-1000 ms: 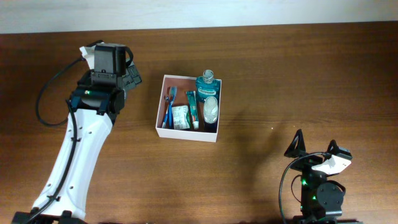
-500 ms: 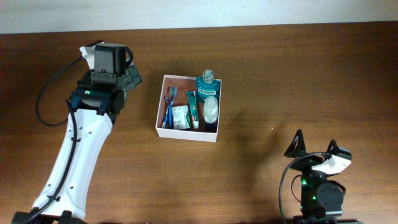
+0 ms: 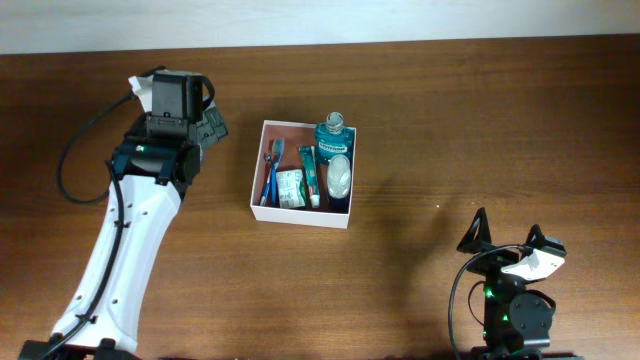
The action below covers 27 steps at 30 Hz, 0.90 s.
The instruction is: Pack container
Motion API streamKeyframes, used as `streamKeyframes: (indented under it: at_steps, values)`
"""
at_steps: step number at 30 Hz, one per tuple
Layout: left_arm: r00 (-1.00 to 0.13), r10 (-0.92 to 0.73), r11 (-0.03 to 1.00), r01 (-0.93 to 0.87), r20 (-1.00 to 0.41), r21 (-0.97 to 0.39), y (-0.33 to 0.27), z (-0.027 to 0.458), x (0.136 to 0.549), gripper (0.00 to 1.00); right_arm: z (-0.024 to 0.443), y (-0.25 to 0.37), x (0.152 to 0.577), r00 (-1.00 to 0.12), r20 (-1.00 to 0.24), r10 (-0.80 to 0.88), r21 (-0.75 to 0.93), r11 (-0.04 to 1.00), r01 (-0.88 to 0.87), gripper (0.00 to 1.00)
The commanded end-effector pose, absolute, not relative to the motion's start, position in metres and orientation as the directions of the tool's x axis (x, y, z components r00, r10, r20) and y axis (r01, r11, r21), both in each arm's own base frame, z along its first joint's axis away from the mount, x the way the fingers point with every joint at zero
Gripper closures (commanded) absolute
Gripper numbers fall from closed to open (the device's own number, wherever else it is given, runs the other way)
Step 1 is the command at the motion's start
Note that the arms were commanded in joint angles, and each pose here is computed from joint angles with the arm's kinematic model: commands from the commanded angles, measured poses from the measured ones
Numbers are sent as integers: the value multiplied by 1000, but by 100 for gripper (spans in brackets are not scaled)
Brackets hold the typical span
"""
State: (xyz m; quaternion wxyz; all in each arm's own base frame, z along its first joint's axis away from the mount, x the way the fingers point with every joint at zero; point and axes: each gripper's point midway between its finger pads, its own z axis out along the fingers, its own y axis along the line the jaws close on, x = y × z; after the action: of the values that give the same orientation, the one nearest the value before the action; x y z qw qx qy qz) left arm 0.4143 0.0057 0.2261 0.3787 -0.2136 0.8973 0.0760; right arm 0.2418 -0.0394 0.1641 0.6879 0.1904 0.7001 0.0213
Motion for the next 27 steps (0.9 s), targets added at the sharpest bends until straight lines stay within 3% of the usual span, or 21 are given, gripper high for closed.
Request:
streamKeyframes:
  at_steps: [1, 10, 17, 27]
  values:
    - [-628, -313, 897, -442, -713, -5, 9, 227, 413, 1, 162, -36, 242, 12, -957, 291, 286, 932, 222, 1]
    - [-572, -329, 911, -402, -751, -93, 9, 292, 347, 1, 162, -36, 242, 12, -957, 291, 286, 932, 222, 1]
    - [-495, -342, 910, -386, -799, -151, 21, 339, 264, 1, 162, -36, 242, 12, -957, 291, 286, 932, 222, 1]
    - [-352, -370, 912, -313, -860, -264, 31, 370, 149, 1, 162, -36, 242, 12, -957, 291, 286, 932, 222, 1]
